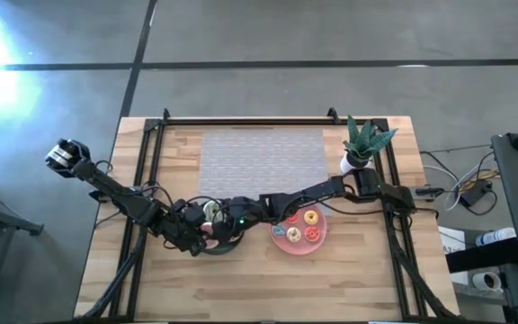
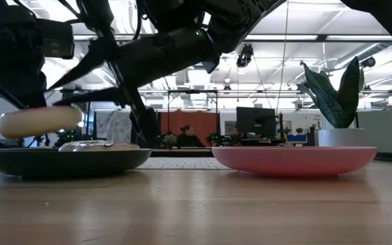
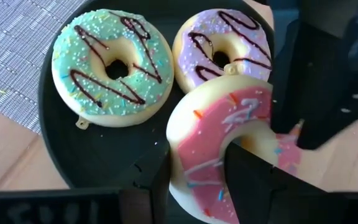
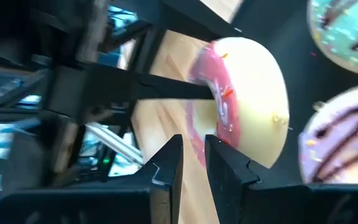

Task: Pick & Place donuts
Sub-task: Put the big pink donut on the black plate, then return to Home Position

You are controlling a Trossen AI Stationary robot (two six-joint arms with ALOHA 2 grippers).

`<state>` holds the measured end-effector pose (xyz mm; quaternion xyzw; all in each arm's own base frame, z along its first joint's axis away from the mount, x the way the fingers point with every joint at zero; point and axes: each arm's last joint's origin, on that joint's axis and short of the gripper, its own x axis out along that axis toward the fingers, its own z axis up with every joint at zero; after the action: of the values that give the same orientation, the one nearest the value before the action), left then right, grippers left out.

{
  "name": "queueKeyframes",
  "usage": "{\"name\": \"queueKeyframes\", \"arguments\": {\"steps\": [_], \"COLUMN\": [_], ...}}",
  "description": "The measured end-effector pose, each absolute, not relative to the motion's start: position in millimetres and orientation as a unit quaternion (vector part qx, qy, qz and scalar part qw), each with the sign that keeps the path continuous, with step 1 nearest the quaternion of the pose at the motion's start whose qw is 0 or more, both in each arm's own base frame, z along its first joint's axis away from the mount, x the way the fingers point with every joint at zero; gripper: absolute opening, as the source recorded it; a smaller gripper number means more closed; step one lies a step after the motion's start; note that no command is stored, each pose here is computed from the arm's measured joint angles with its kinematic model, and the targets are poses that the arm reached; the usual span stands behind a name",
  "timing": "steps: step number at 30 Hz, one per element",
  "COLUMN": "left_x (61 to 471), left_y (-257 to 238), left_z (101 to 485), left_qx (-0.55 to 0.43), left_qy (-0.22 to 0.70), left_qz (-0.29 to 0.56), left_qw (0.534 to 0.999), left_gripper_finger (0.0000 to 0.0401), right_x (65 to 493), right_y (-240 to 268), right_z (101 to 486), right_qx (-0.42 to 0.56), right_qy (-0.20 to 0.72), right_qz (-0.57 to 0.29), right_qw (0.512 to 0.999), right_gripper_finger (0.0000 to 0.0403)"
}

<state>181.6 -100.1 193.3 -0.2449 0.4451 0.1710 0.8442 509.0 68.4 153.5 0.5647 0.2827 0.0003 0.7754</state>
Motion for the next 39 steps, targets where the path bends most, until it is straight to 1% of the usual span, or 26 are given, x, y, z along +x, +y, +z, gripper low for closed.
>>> {"name": "queueKeyframes", "arguments": {"steps": [5, 7, 9, 14, 16, 18, 21, 24, 29, 33, 35, 37, 39], "left_x": [181, 181, 181, 179, 177, 176, 175, 175, 174, 166, 160, 157, 155], "left_y": [-100, -100, -100, -99, -97, -96, -96, -96, -95, -89, -85, -84, -84], "left_z": [193, 193, 193, 192, 191, 191, 194, 200, 219, 230, 230, 228, 227], "left_qx": [-0.244, -0.246, -0.246, -0.237, -0.229, -0.222, -0.215, -0.208, -0.202, -0.201, -0.2, -0.216, -0.25], "left_qy": [0.445, 0.445, 0.445, 0.453, 0.46, 0.467, 0.473, 0.472, 0.448, 0.41, 0.388, 0.356, 0.304], "left_qz": [0.172, 0.173, 0.173, 0.18, 0.186, 0.191, 0.194, 0.186, 0.156, 0.143, 0.121, 0.07, 0.014], "left_qw": [0.844, 0.844, 0.844, 0.84, 0.837, 0.834, 0.832, 0.836, 0.857, 0.878, 0.892, 0.907, 0.919], "left_gripper_finger": [0.0119, 0.013, 0.015, 0.0217, 0.0236, 0.0245, 0.0247, 0.0247, 0.0247, 0.0247, 0.0247, 0.0247, 0.0247], "right_x": [509, 510, 511, 511, 511, 511, 511, 510, 503, 486, 475, 461, 444], "right_y": [68, 68, 68, 68, 68, 68, 68, 67, 64, 59, 58, 57, 56], "right_z": [154, 156, 157, 157, 157, 157, 157, 162, 196, 223, 230, 233, 235], "right_qx": [0.555, 0.552, 0.551, 0.552, 0.552, 0.55, 0.549, 0.531, 0.473, 0.395, 0.371, 0.361, 0.355], "right_qy": [0.283, 0.281, 0.279, 0.279, 0.279, 0.279, 0.28, 0.276, 0.252, 0.274, 0.28, 0.282, 0.273], "right_qz": [0.001, 0.004, 0.005, 0.005, 0.005, 0.005, 0.007, 0.016, 0.028, 0.02, 0.022, 0.016, 0.0], "right_qw": [0.782, 0.785, 0.786, 0.786, 0.786, 0.787, 0.787, 0.801, 0.844, 0.877, 0.885, 0.889, 0.894], "right_gripper_finger": [0.0061, 0.0061, 0.0061, 0.0061, 0.0061, 0.0061, 0.0061, 0.0061, 0.0061, 0.0061, 0.0061, 0.0059, 0.0059]}}
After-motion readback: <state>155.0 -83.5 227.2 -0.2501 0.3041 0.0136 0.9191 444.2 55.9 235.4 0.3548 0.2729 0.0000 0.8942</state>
